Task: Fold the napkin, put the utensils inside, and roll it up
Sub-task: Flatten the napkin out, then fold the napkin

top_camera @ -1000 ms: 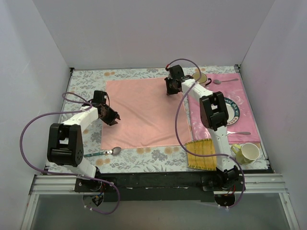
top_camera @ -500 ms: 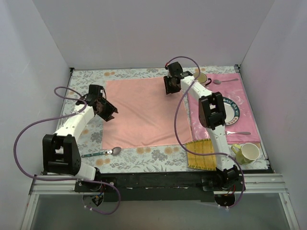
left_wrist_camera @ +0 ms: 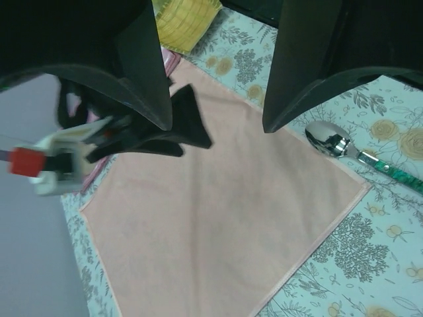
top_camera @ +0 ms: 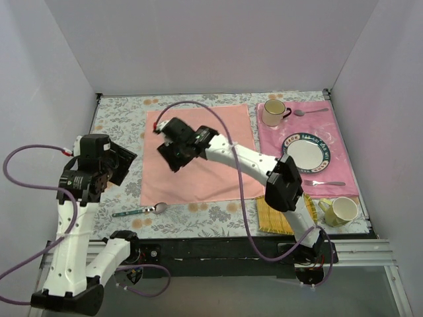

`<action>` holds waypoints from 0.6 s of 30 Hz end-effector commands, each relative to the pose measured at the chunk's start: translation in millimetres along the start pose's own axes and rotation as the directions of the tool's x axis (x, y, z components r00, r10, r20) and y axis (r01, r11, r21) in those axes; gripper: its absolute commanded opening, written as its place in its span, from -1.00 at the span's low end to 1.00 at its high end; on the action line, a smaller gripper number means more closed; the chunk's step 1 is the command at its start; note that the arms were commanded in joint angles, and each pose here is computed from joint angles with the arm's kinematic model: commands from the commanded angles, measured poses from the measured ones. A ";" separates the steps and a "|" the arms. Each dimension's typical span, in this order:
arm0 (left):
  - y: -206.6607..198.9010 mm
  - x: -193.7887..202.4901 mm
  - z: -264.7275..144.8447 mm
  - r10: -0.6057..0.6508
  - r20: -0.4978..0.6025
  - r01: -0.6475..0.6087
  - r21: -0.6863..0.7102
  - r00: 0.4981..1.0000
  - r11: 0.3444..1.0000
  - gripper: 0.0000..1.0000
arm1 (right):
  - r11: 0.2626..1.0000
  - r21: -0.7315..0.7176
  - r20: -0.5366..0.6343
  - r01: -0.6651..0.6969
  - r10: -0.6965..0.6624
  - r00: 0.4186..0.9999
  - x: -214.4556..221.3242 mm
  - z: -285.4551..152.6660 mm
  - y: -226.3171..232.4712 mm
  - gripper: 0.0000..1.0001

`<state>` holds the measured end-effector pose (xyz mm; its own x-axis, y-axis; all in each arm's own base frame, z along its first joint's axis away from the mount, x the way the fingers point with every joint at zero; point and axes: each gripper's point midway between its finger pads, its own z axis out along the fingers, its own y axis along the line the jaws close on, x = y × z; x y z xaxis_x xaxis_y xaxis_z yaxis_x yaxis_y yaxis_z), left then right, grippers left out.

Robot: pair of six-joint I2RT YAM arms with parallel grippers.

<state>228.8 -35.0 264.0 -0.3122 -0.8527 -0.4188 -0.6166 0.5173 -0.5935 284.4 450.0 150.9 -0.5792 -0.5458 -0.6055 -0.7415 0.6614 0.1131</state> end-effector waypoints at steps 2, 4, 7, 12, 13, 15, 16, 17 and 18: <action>16.6 -24.6 -56.8 -0.090 0.131 0.090 0.002 0.987 0.996 0.23 | 0.997 -0.058 -0.037 0.050 -0.052 0.998 11.1 14.8 72.5 0.17; 7.5 -34.3 -74.4 -0.099 0.168 0.089 0.069 0.981 0.994 0.30 | 0.992 -0.084 -0.021 0.098 -0.100 0.995 15.3 19.9 99.1 0.17; -0.9 -45.4 -98.4 -0.112 0.218 0.079 0.154 0.970 0.985 0.43 | 0.982 -0.122 0.000 0.144 -0.145 0.989 23.0 30.3 128.4 0.18; -6.3 -52.0 -126.1 -0.127 0.253 0.063 0.249 0.959 0.966 0.48 | 0.969 -0.130 0.025 0.208 -0.207 0.978 29.1 51.9 153.0 0.25; -7.5 -48.6 -128.2 -0.124 0.238 0.059 0.263 0.963 0.963 0.47 | 0.967 -0.136 0.038 0.214 -0.210 0.977 27.4 55.1 158.3 0.26; -7.1 -44.5 -130.8 -0.122 0.221 0.058 0.276 0.968 0.959 0.45 | 0.963 -0.149 0.057 0.223 -0.217 0.974 25.8 62.7 165.5 0.27; -7.8 -41.8 -132.4 -0.122 0.208 0.059 0.286 0.970 0.957 0.44 | 0.963 -0.152 0.081 0.223 -0.213 0.974 20.9 65.9 168.9 0.27; -7.7 -40.2 -134.1 -0.123 0.201 0.060 0.292 0.972 0.954 0.43 | 0.962 -0.153 0.092 0.227 -0.215 0.972 19.5 69.6 170.9 0.27; -8.1 -40.0 -136.0 -0.125 0.199 0.061 0.298 0.972 0.953 0.43 | 0.960 -0.158 0.106 0.231 -0.217 0.971 17.7 71.2 175.1 0.25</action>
<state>153.1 -10.7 377.6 -0.0568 -0.8786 -0.4742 -0.4003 0.4551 -0.7954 162.5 557.5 77.3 -0.4183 -0.7005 -0.5782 -0.8865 0.4535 0.0918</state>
